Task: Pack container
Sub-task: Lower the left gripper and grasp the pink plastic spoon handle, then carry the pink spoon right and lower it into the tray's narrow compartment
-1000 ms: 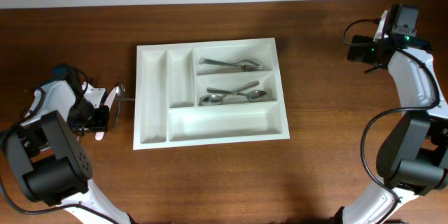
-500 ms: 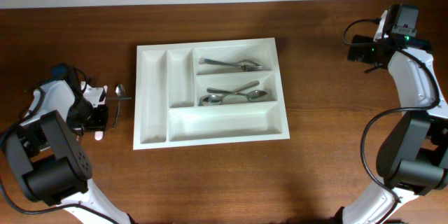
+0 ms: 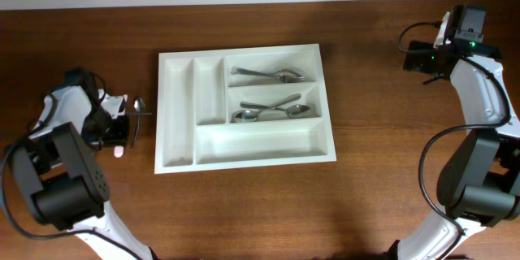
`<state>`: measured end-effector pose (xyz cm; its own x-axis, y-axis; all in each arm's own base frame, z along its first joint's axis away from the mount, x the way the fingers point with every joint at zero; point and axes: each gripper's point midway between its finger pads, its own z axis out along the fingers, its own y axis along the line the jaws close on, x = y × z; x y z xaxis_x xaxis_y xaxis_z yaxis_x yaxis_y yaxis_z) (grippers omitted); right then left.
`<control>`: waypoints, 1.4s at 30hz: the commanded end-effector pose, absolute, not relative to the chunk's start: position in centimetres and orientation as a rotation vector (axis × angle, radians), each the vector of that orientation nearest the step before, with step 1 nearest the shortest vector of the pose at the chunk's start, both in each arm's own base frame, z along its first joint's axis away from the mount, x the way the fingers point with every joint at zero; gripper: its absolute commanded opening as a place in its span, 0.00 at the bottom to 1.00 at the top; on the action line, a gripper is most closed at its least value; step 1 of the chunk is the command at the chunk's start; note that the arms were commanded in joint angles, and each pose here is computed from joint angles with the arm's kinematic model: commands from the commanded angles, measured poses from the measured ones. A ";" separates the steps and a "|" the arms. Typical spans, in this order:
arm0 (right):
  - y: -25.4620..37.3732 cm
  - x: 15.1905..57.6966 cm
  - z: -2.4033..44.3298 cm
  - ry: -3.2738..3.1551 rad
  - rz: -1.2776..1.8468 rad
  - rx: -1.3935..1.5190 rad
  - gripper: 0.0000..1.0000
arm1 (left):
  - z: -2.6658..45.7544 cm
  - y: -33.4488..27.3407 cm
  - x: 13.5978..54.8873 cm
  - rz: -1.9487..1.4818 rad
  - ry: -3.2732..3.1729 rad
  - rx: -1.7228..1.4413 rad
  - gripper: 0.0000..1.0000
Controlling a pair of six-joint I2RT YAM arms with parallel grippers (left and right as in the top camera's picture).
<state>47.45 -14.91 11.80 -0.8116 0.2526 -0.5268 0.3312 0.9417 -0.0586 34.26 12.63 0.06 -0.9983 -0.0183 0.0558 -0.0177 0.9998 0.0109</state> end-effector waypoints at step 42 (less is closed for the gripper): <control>-15.3 47.7 12.3 2.550 -0.221 0.420 0.99 | 12.1 -3.4 45.0 0.191 -3.341 -0.064 0.02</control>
<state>47.45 -14.92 11.80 -0.8116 0.2526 -0.5268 0.3313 0.9417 -0.0590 44.49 -1.18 11.76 -0.9746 0.1188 -0.1896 0.1249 0.9920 -0.0202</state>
